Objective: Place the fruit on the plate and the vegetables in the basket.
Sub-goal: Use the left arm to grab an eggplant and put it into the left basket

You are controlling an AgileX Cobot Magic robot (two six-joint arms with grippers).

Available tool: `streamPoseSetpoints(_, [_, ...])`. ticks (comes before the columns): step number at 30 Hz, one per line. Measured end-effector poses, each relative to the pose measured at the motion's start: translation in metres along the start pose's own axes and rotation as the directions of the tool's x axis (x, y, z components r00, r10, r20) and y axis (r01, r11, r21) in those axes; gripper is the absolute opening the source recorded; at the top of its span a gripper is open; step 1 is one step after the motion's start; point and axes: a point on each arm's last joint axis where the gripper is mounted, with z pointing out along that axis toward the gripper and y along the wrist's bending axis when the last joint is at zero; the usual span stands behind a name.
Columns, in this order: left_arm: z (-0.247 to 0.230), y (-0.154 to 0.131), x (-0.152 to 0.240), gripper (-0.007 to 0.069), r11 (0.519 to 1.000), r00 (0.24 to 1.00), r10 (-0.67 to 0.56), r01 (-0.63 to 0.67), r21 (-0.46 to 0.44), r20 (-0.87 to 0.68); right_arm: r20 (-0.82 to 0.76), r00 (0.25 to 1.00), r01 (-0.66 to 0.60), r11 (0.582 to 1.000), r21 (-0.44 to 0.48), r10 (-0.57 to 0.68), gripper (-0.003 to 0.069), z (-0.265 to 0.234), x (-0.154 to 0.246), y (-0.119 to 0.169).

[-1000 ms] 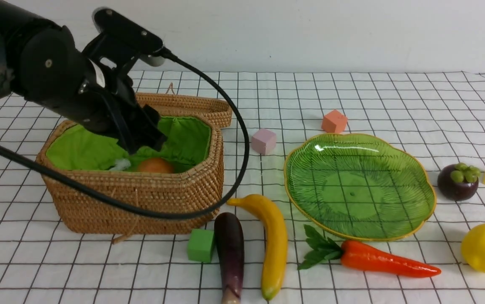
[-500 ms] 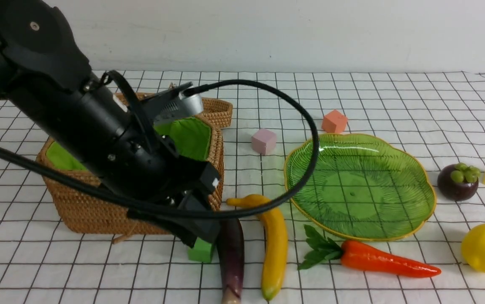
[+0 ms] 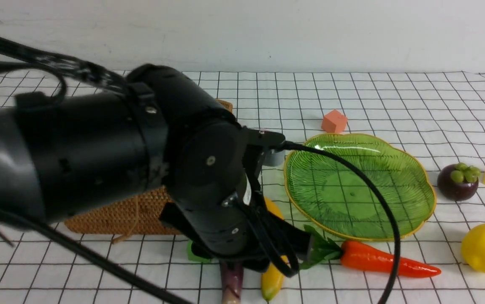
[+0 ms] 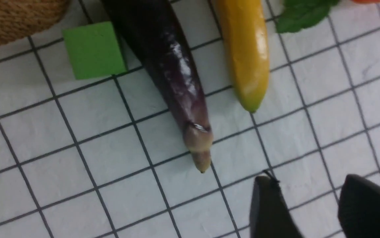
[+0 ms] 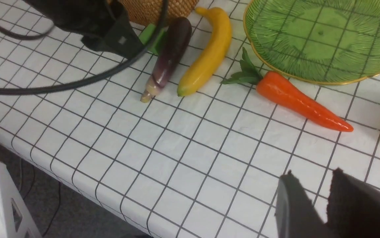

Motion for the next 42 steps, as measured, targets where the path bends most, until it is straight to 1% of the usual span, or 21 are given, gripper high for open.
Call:
streamPoseSetpoints(1, [0.002,0.000,0.000,0.0359,1.000,1.000,-0.005,0.005,-0.004,-0.005,0.000,1.000,0.000,1.000,0.000,0.000,0.0190,0.000,0.000,0.000])
streamPoseSetpoints(2, [0.018,0.001,-0.001,0.0411,0.999,0.999,-0.032,0.031,-0.032,-0.043,0.010,1.000,0.001,1.000,0.002,-0.001,0.0191,-0.002,0.001,-0.001])
streamPoseSetpoints(5, [0.046,0.002,-0.001,0.0487,0.994,0.992,-0.074,0.066,-0.082,-0.106,0.028,1.000,0.001,1.000,0.000,-0.001,0.0193,-0.006,0.003,-0.002])
streamPoseSetpoints(8, [0.066,0.002,0.001,0.0507,0.991,0.986,-0.082,0.065,-0.113,-0.148,0.036,0.999,0.000,1.000,-0.002,0.000,0.0195,-0.008,0.004,-0.003])
streamPoseSetpoints(11, [0.093,0.004,0.004,0.0507,0.986,0.979,-0.072,0.041,-0.163,-0.190,0.047,0.999,-0.001,1.000,-0.005,0.001,0.0197,-0.011,0.006,-0.003])
streamPoseSetpoints(14, [0.110,0.006,0.005,0.0486,0.980,0.977,-0.055,0.013,-0.199,-0.204,0.058,0.998,-0.001,1.000,-0.008,0.002,0.0197,-0.014,0.008,-0.004])
streamPoseSetpoints(17, [0.122,0.006,0.005,0.0459,0.979,0.976,-0.050,0.006,-0.205,-0.211,0.063,0.998,0.000,1.000,-0.010,0.000,0.0197,-0.015,0.009,-0.004])
streamPoseSetpoints(20, [0.125,0.005,0.004,0.0412,0.979,0.977,-0.050,0.008,-0.202,-0.206,0.063,0.998,0.000,1.000,-0.010,0.000,0.0197,-0.015,0.009,-0.004])
streamPoseSetpoints(21, [0.125,0.005,0.004,0.0412,0.979,0.977,-0.050,0.008,-0.202,-0.206,0.063,0.998,0.000,1.000,-0.010,0.000,0.0197,-0.015,0.009,-0.004])
streamPoseSetpoints(26, [0.125,0.005,0.003,0.0228,0.979,0.978,-0.068,0.027,-0.202,-0.198,0.063,0.998,0.001,1.000,-0.010,0.000,0.0202,-0.015,0.009,-0.004])
streamPoseSetpoints(27, [0.125,0.005,0.003,0.0219,0.978,0.978,-0.071,0.029,-0.206,-0.198,0.063,0.998,0.001,1.000,-0.010,0.000,0.0201,-0.015,0.009,-0.004])
streamPoseSetpoints(31, [0.124,0.006,0.004,0.0221,0.975,0.976,-0.075,0.028,-0.222,-0.206,0.063,0.998,0.001,1.000,-0.010,0.000,0.0204,-0.015,0.009,-0.004])
streamPoseSetpoints(35, [0.110,0.006,0.004,0.0221,0.973,0.975,-0.081,0.033,-0.227,-0.205,0.063,0.998,0.001,1.000,-0.010,0.000,0.0206,-0.015,0.009,-0.004])
streamPoseSetpoints(36, [0.096,0.005,0.005,0.0221,0.974,0.976,-0.081,0.035,-0.223,-0.200,0.063,0.998,0.001,1.000,-0.010,0.000,0.0207,-0.015,0.009,-0.004])
streamPoseSetpoints(37, [0.094,0.005,0.005,0.0221,0.975,0.977,-0.080,0.036,-0.219,-0.197,0.063,0.998,0.001,1.000,-0.010,0.000,0.0208,-0.015,0.009,-0.004])
streamPoseSetpoints(38, [0.074,0.004,0.006,0.0221,0.977,0.979,-0.077,0.037,-0.211,-0.186,0.063,0.998,0.001,1.000,-0.010,0.000,0.0210,-0.015,0.009,-0.004])
streamPoseSetpoints(39, [0.074,0.004,0.006,0.0221,0.976,0.979,-0.076,0.034,-0.214,-0.190,0.063,0.998,0.001,1.000,-0.010,0.000,0.0210,-0.015,0.009,-0.004])
streamPoseSetpoints(42, [0.033,0.000,0.011,0.0221,0.985,0.986,0.016,-0.044,-0.165,-0.166,0.076,0.997,0.002,1.000,-0.013,-0.001,0.0211,-0.015,0.007,-0.004])
